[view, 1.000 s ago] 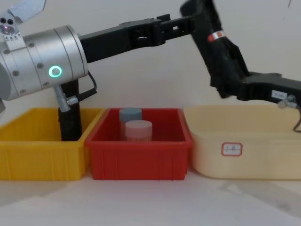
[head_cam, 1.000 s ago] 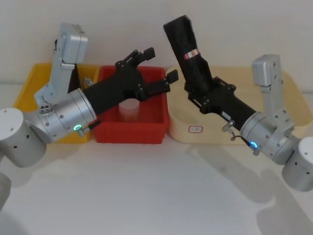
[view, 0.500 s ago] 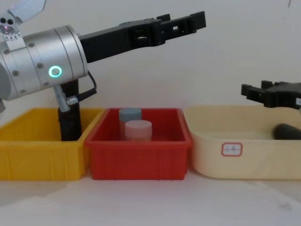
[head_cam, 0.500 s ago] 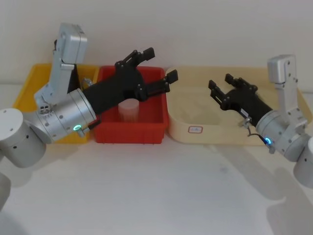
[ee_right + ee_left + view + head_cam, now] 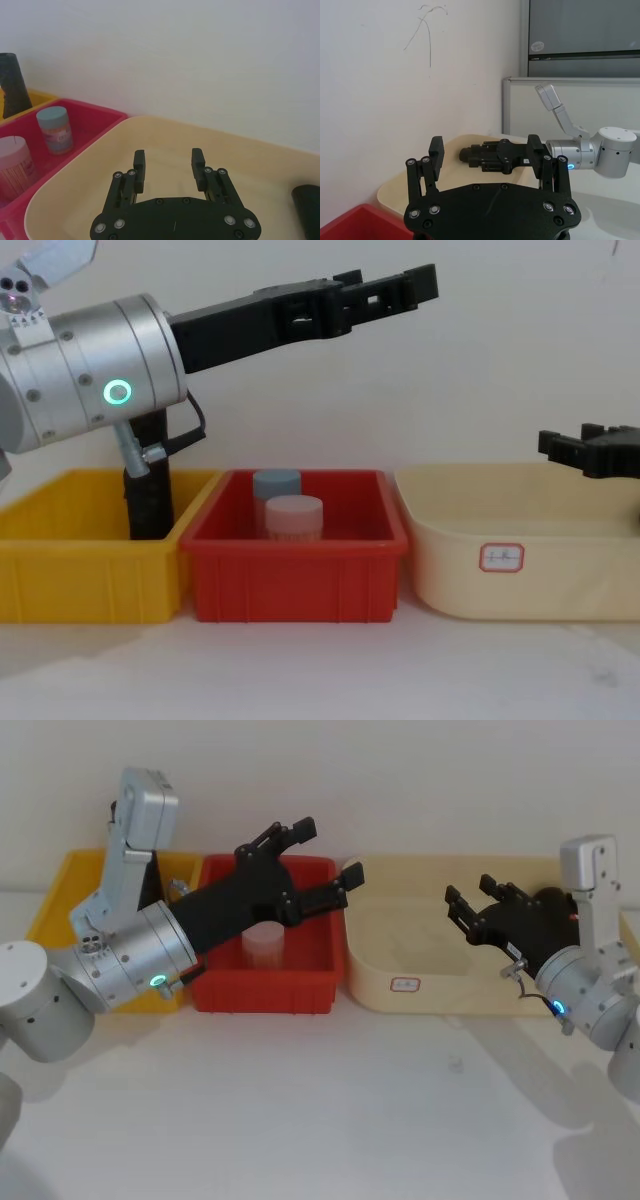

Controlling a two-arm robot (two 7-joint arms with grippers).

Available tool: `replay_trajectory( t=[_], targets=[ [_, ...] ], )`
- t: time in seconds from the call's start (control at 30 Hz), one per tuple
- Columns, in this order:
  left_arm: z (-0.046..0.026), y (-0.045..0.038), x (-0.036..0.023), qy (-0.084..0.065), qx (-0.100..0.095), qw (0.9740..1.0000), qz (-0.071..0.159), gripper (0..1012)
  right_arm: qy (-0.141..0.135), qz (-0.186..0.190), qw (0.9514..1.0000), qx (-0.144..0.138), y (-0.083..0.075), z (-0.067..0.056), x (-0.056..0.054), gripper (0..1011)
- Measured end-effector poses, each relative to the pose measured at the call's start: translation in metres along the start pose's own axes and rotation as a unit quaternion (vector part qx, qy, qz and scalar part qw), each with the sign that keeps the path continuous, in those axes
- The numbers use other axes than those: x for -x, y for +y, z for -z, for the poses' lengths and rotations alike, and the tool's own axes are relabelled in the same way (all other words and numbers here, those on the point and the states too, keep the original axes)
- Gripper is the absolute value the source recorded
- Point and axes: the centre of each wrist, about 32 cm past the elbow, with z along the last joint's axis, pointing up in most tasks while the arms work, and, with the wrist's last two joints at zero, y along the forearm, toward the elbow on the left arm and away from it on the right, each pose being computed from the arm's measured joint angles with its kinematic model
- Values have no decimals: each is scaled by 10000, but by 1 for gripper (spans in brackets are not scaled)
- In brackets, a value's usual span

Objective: Pick up the garbage bag with the one hand and transfer it to the other hand.

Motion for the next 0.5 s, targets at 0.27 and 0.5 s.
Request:
replay_trajectory(
  t=[0.27,0.5],
  targets=[
    [0,0,0,0,0,10000,0,1001,-5,-174,9998,-3,-14,-5,48,552],
    [0,0,0,0,0,10000,0,1002,-45,-531,9986,-40,-6,-34,152,642]
  ],
)
